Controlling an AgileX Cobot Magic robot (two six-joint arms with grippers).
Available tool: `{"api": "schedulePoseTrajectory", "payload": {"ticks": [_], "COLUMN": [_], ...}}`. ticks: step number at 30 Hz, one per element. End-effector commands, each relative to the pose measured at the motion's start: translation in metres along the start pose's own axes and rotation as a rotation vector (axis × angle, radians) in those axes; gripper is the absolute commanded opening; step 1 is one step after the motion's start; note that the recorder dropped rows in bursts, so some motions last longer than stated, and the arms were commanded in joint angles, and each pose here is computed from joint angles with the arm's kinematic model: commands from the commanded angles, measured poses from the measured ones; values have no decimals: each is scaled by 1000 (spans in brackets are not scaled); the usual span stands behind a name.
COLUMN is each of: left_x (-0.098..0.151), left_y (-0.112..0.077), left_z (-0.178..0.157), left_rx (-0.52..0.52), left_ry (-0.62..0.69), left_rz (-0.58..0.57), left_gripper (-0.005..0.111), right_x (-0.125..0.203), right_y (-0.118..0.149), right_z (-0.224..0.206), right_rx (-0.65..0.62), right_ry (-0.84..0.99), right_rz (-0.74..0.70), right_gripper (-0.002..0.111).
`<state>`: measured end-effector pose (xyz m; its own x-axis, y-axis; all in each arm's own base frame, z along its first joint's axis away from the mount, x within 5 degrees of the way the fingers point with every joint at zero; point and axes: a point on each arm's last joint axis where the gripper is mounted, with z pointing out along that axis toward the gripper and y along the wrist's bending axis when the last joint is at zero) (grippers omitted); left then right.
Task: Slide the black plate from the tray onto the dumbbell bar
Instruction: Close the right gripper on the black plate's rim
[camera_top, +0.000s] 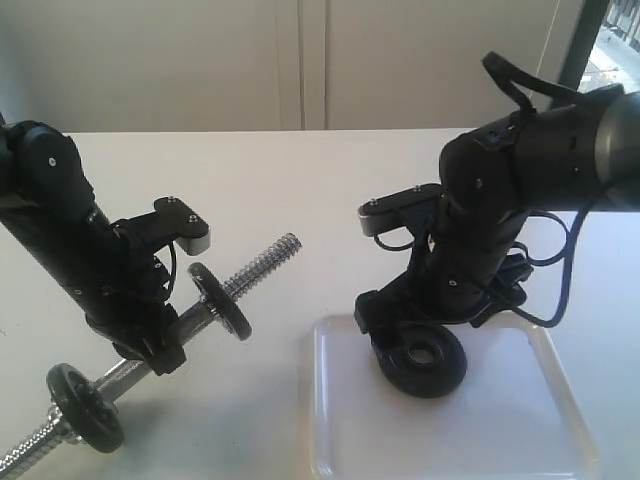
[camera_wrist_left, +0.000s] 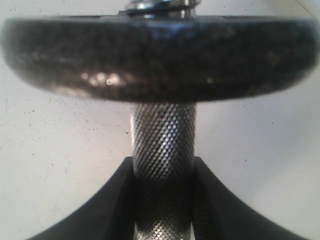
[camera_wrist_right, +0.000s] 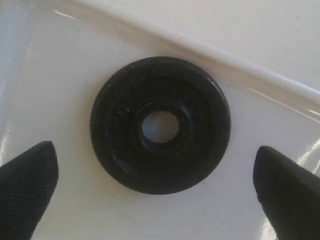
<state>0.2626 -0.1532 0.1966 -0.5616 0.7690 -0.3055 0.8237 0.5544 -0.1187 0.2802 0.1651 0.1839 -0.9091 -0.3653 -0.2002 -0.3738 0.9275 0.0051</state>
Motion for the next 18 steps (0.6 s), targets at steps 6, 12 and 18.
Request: {"api": "schedulePoseTrajectory", "payload": {"ticks": [6,12,18], "left_x": [-8,-8,-8], "left_y": [-6,-6,-6], "left_z": [-19,-19,-19], "left_rx": [3,3,1], "left_ry": [-85,-85,-88], "left_rz": [-18,-18,-18], "left_gripper": [0,0,0], "right_x": [-7,-6,-8], "right_y": [-7,-6,-5], "right_z": [13,28,36], "right_rx": [6,12,5], "right_ry": [-13,27,17], "right_rz": [22,21,28], "right_gripper": [105,105,105]}}
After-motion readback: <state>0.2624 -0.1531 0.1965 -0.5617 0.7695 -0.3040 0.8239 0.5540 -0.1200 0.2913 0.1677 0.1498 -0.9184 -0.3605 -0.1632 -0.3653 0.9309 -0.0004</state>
